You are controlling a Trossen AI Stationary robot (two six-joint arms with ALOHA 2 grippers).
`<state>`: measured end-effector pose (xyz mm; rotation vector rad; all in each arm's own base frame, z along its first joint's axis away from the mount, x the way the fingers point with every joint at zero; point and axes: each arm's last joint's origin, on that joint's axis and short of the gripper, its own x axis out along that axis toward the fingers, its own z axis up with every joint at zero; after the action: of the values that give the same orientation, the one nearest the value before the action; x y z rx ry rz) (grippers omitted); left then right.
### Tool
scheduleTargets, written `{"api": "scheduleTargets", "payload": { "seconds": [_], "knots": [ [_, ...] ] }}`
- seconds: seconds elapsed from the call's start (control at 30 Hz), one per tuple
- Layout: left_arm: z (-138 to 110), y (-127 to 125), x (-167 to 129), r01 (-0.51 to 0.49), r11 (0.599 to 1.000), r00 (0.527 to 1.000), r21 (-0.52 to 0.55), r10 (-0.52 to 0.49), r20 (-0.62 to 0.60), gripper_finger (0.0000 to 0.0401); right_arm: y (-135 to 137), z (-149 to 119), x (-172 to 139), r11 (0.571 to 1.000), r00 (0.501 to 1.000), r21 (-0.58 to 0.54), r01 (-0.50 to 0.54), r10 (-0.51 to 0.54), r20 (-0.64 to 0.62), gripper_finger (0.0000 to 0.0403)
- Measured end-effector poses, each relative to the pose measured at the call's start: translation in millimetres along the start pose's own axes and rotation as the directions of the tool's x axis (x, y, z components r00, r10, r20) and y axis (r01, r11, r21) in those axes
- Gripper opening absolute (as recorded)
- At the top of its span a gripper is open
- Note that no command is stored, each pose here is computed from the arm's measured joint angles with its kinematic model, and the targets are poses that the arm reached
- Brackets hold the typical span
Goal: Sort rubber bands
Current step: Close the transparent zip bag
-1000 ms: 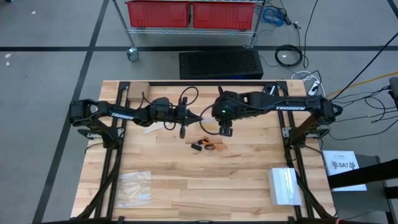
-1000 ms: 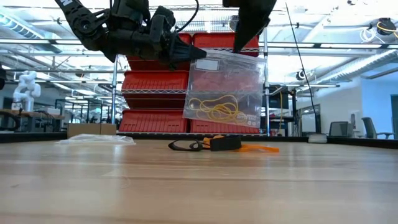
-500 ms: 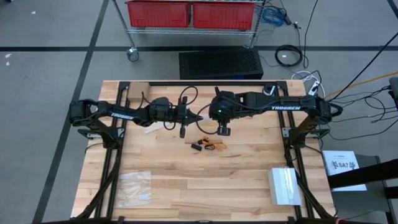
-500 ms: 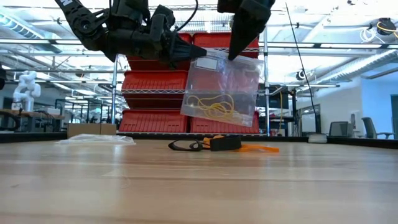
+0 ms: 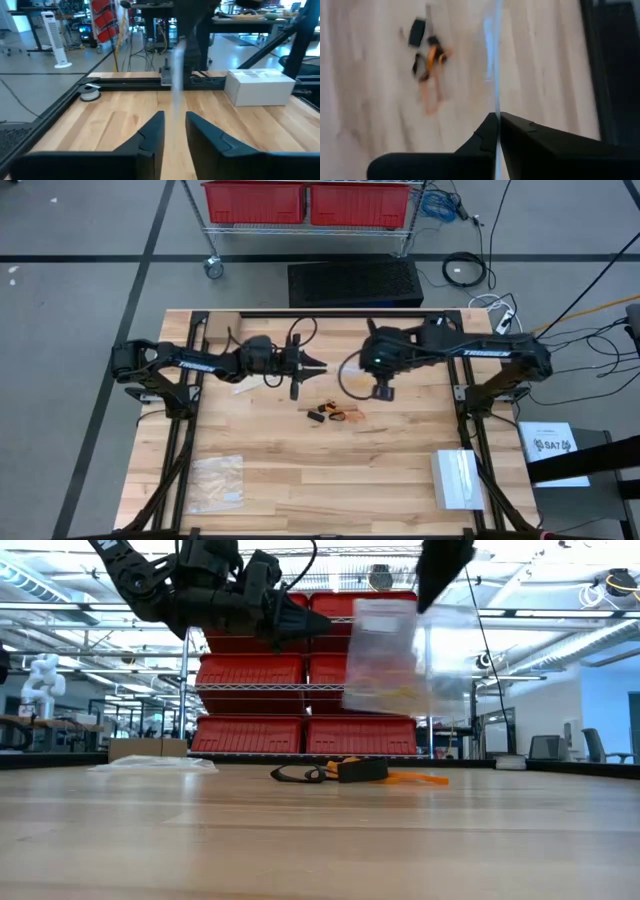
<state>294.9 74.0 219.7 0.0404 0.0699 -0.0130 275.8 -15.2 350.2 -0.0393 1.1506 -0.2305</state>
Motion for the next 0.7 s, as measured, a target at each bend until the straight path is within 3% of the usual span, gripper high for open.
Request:
{"api": "scheduleTargets", "payload": {
  "seconds": [0.33, 0.5, 0.7],
  "knots": [
    [0.7, 12.0, -3.4, -0.043, 0.999, 0.999, -0.002, 0.043, 0.012, 0.0118, 10.0, -22.5, -12.5, 0.963, 0.947, 0.092, -0.254, 0.267, -0.176, 0.0],
    [0.3, 15.4, -4.5, -0.054, 0.999, 0.998, -0.003, 0.054, 0.01, 0.0118, 14.3, -34.0, -3.4, 0.96, 0.919, 0.11, -0.259, 0.28, -0.278, 0.0],
    [-2.0, 17.5, -5.3, -0.061, 0.998, 0.998, -0.011, 0.061, -0.013, 0.0118, 15.2, -59.6, 43.2, 0.961, 0.871, 0.099, -0.257, 0.275, -0.408, 0.0]
  ]
}}
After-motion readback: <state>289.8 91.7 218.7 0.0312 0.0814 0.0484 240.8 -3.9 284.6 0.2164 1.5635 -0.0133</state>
